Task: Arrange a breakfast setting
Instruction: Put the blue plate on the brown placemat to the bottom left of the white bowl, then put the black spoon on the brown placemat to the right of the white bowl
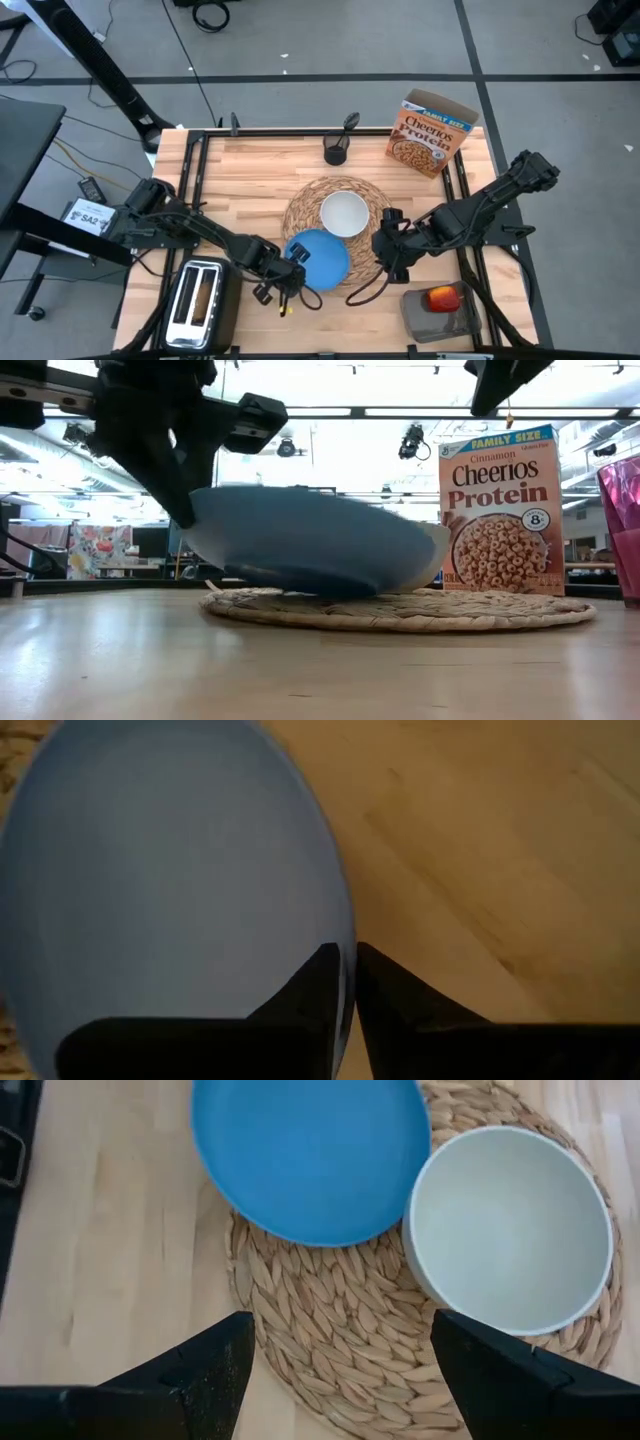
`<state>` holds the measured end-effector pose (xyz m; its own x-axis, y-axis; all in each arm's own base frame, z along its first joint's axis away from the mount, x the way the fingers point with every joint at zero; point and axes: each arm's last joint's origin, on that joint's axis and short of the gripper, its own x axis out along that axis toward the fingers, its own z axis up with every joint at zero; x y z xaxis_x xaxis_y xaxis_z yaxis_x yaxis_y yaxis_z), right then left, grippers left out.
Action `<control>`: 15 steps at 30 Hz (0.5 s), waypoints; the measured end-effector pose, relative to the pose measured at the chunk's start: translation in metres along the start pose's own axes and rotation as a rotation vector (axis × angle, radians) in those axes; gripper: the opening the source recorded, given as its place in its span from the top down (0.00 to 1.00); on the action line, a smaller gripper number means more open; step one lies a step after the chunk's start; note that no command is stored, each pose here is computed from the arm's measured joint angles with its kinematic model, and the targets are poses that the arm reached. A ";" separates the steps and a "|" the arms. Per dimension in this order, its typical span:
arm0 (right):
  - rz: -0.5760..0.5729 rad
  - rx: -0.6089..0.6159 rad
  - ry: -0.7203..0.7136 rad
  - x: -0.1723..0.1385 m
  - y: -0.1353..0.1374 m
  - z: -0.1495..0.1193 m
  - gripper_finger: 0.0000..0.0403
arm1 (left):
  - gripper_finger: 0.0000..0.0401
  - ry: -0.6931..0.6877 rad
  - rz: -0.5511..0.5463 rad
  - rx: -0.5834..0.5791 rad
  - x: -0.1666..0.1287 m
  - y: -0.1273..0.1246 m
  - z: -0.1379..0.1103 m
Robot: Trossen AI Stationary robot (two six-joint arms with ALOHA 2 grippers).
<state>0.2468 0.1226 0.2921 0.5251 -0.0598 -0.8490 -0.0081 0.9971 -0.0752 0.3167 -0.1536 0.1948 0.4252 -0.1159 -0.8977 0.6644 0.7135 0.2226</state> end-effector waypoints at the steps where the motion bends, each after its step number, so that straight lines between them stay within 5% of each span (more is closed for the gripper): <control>1: 0.001 -0.006 0.000 0.000 -0.001 0.000 0.24 | 0.88 0.008 -0.006 0.007 0.000 -0.003 0.000; 15: 0.036 -0.044 -0.004 0.002 -0.001 0.003 0.24 | 0.72 0.016 -0.039 -0.054 -0.023 -0.010 0.007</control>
<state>0.2506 0.1220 0.2917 0.5274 -0.0237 -0.8493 -0.0639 0.9957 -0.0675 0.3040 -0.1630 0.2158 0.3893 -0.1335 -0.9114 0.6458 0.7451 0.1667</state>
